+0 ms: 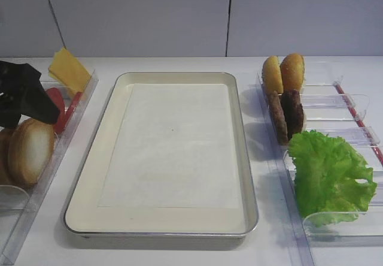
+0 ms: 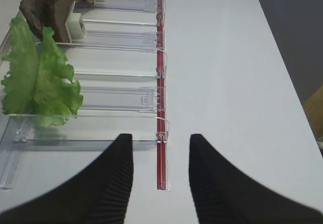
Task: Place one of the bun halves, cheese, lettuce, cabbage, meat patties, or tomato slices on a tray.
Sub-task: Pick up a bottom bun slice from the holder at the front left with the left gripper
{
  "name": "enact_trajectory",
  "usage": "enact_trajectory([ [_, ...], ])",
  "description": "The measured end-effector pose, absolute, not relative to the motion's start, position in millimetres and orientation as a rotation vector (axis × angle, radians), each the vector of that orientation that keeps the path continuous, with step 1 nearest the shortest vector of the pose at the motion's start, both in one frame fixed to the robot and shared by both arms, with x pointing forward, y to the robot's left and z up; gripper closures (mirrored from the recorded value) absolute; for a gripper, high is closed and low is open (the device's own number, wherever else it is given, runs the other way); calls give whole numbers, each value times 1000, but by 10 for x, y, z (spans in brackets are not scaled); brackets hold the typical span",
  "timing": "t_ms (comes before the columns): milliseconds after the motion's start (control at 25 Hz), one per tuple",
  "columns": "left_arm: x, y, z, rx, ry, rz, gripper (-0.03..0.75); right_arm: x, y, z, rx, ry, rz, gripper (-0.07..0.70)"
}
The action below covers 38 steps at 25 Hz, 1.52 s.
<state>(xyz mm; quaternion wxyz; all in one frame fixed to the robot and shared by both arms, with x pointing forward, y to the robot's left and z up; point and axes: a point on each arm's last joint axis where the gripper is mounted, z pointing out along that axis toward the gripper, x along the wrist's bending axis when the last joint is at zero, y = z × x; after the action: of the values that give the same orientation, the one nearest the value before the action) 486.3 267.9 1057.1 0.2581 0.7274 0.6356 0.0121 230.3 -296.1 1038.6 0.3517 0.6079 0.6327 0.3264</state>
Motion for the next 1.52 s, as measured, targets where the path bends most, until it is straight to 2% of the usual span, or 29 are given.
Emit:
enact_trajectory([
  [280, 4949, 2632, 10408, 2019, 1744, -36, 193, 2303, -2961, 10386, 1573, 1638, 845, 358],
  [400, 4951, 2642, 10403, 2039, 1744, -20, 228, 2303, -2961, 10386, 1573, 1638, 845, 358],
  [600, 4946, 2685, 10387, 2070, 1776, 17, 391, 2303, -2963, 10386, 1573, 1637, 843, 358],
  [640, 4945, 2700, 10383, 2075, 1791, 29, 459, 2303, -2963, 10386, 1573, 1637, 843, 358],
  [680, 4945, 2700, 10383, 2075, 1791, 29, 459, 2303, -2963, 10386, 1573, 1637, 843, 358],
  [800, 4951, 2719, 10379, 2078, 1806, 53, 545, 2303, -2963, 10386, 1573, 1637, 843, 358],
  [1280, 4948, 2721, 10395, 2074, 1816, 71, 549, 2303, -2963, 10386, 1572, 1637, 842, 358],
  [1520, 4806, 2721, 10609, 2036, 1784, 128, 554, 2303, -2963, 10386, 1572, 1637, 842, 358],
])
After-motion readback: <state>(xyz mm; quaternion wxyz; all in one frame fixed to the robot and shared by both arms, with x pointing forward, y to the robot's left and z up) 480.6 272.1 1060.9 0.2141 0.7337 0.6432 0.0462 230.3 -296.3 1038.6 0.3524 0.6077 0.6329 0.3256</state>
